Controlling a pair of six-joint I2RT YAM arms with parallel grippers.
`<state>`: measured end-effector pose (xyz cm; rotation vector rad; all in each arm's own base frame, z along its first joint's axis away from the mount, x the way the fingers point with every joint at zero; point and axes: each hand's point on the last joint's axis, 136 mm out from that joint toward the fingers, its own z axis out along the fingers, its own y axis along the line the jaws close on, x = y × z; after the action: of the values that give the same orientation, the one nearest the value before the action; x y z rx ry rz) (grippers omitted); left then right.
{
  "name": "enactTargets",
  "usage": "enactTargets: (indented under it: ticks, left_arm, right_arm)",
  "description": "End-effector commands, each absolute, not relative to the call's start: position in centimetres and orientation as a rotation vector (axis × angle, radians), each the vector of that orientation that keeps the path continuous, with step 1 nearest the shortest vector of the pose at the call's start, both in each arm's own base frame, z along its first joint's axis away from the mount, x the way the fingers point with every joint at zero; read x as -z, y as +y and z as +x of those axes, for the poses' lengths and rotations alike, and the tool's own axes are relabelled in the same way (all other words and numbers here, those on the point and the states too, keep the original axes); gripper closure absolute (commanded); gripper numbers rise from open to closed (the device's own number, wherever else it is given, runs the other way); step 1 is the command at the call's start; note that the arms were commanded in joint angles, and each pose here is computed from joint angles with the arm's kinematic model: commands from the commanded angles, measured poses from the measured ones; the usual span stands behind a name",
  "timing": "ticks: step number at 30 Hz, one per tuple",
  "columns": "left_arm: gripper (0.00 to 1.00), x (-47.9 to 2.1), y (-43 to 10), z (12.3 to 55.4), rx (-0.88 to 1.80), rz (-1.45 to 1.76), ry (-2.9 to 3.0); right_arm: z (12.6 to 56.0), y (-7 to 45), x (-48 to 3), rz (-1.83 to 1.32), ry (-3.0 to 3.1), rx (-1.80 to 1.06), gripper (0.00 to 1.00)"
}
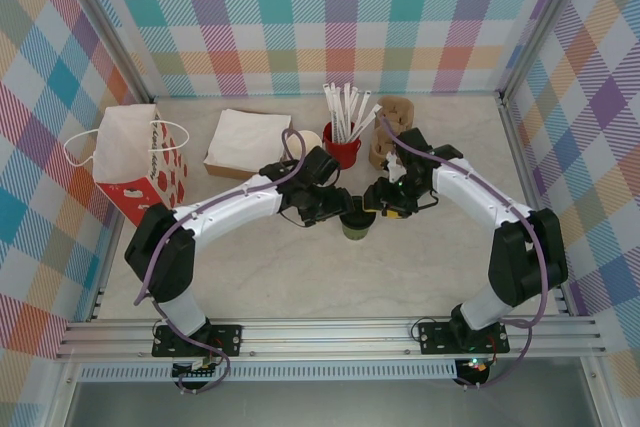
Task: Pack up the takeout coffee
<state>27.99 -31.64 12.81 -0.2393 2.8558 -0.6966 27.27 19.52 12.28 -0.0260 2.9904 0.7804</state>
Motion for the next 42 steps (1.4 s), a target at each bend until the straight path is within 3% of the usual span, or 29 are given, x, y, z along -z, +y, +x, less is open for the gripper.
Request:
enactTargets:
  ticks: [1,10,31,42]
  left_arm:
    - [0.25,-14.0,-29.9,29.1,0.597,-0.257,2.841]
    - [0.19,-17.4,-26.8,30.0,0.608,-0.3,2.752]
    - [0.18,-17.1,-22.7,28.9,0.559,-0.393,2.748]
    - [0.18,-16.8,-22.7,28.8,0.586,-0.417,2.754]
  right_arm:
    - [28.1,19.6,-14.4,-0.038,2.907,-0.778,0.41]
    - [27.3,21.9,-14.3,0.009,2.843,-1.048,0.18]
    - [30.7,26.4,-14.3,-0.108,2.84,-1.265,0.19]
    - [33.6,27.3,-13.4,-0.153,2.851,-1.204,0.18]
